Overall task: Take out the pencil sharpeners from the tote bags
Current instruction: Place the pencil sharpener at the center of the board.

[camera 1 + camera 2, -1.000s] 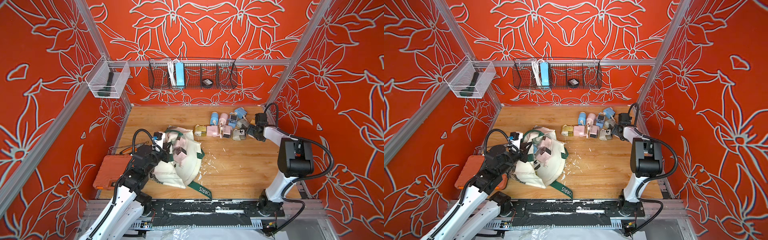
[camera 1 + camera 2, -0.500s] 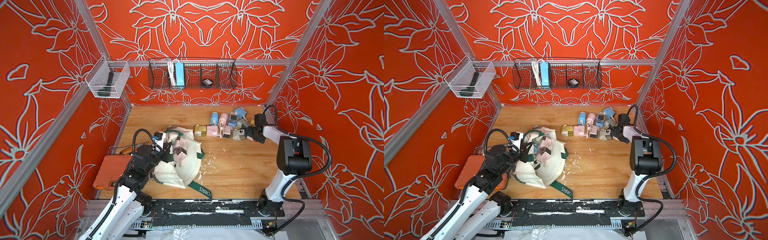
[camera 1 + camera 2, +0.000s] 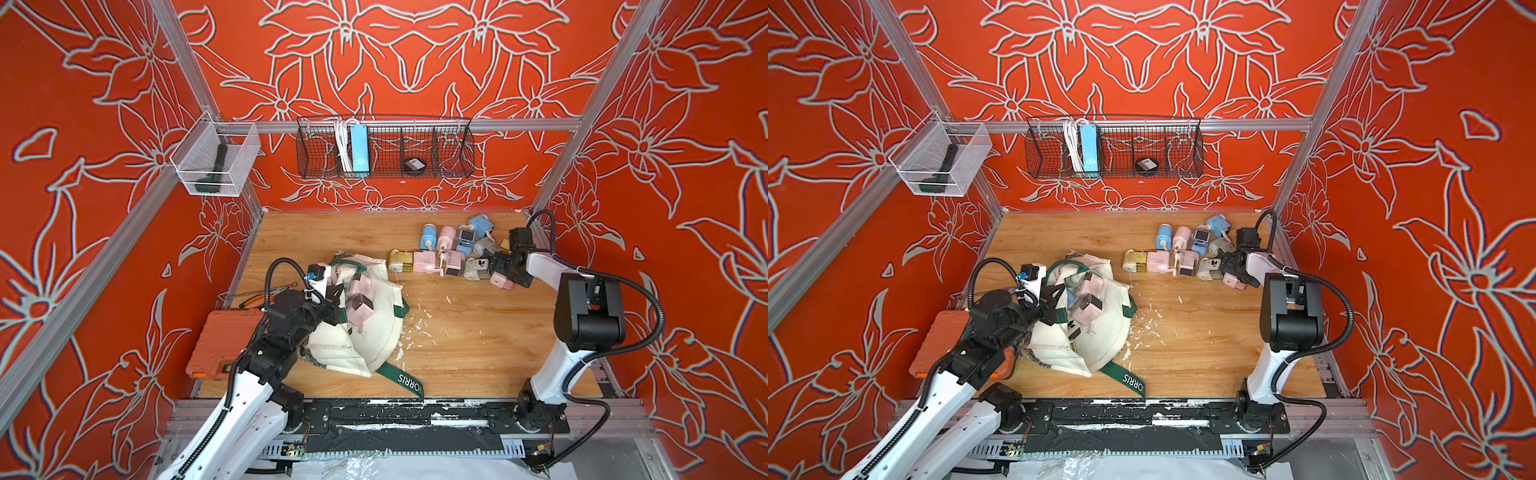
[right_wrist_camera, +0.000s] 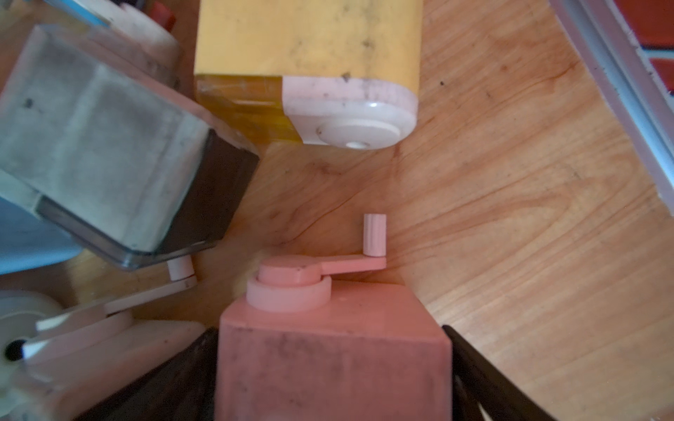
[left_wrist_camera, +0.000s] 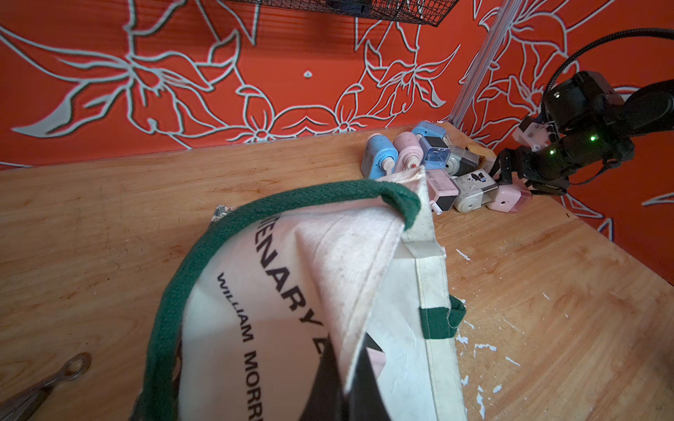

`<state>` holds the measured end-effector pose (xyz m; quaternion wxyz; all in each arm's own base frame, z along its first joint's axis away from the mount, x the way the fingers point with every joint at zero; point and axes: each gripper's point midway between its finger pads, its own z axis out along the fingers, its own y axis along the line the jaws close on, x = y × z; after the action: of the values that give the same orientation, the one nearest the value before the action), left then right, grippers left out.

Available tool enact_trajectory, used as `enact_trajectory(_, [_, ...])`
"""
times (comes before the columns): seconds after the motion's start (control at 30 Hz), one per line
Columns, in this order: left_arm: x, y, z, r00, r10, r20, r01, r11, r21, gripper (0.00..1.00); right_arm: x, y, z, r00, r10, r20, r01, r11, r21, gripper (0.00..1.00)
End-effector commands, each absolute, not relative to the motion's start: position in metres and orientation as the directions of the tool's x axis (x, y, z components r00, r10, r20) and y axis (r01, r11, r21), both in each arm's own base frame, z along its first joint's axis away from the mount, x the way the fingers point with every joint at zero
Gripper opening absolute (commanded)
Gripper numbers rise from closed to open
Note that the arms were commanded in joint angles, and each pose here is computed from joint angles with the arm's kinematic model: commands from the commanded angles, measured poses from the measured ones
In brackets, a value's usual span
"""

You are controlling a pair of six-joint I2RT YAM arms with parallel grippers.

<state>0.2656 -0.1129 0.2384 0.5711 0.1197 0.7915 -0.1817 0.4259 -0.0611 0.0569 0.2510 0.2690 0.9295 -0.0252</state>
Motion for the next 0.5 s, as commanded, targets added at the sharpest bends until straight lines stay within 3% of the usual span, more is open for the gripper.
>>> enact_trajectory(0.0, [0.264, -0.115, 0.247, -0.300, -0.029, -0.954, 0.408, 0.900, -0.156, 0.00, 0.421, -0.066, 0.070, -0.706, 0.492, -0.510, 0.524, 0.847, 0.092, 0.93])
enact_trajectory(0.27, [0.264, -0.115, 0.247, -0.299, -0.029, -0.954, 0.406, 0.901, -0.155, 0.00, 0.412, -0.067, 0.125, -0.592, 0.500, -0.632, 0.526, 0.834, 0.168, 0.91])
enact_trajectory(0.47, [0.263, -0.114, 0.248, -0.295, -0.029, -0.955, 0.405, 0.902, -0.152, 0.00, 0.404, -0.022, 0.184, -0.486, 0.479, -0.731, 0.393, 0.867, 0.306, 0.86])
